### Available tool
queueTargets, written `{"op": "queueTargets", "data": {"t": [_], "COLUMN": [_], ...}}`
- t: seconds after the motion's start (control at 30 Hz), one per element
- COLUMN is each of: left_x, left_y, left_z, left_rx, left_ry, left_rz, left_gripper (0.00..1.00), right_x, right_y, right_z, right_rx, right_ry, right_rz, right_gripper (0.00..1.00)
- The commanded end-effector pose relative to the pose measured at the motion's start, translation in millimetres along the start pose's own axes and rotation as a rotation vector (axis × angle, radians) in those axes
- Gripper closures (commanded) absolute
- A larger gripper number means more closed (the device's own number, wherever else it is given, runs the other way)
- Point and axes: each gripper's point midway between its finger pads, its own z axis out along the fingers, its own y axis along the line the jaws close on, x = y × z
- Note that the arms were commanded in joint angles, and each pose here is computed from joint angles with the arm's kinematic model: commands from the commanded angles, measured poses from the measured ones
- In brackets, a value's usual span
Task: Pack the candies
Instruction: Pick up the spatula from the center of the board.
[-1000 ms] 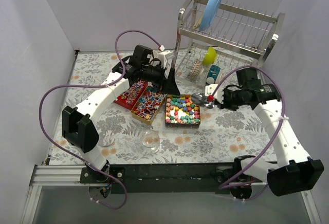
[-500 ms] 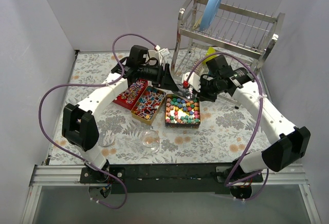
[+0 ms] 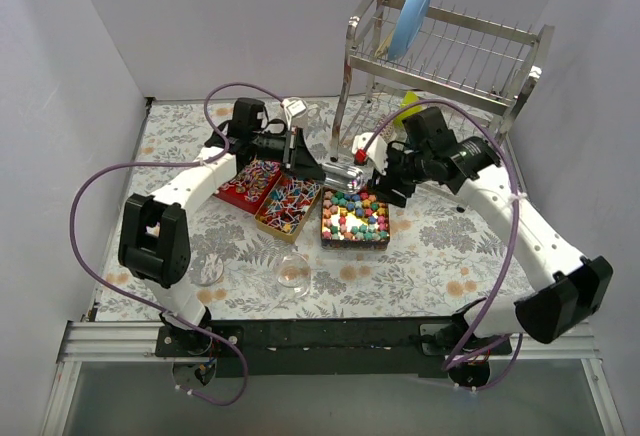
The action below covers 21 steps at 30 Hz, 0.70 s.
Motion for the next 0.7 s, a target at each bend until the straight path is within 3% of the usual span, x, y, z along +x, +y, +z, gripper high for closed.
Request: {"op": "queueTargets", "data": {"t": [0.0, 0.17, 0.37, 0.5, 0.67], "left_x": [-9, -1, 6, 6, 9], "left_y": [-27, -22, -20, -22, -24], "left_z": [-27, -31, -31, -32, -33], "left_rx": [0.213, 0.237, 0.241, 0.241, 0.241], "left_ry": [0.032, 0.057, 0.067, 0.066, 0.067], "left_rz": [0.021, -0.019, -0.045, -0.041, -0.052], "left_gripper": [1.0, 1.0, 1.0, 1.0, 1.0], "right_x": [-46, -77, -99, -99, -93], "right_y": [5, 6, -4, -4, 2], "right_z": [-37, -53, -48, -33, -18], "right_rx": [0.104, 0.112, 0.054, -0.022, -0.098], "right_ry": [-0.277, -0.419, -0.45, -0.418, -0.388], "right_rz": [-0.028, -0.019, -0.015, 0.004, 0.042], "right_gripper": [0.14, 0.11, 0.16, 0.29, 0.36]}}
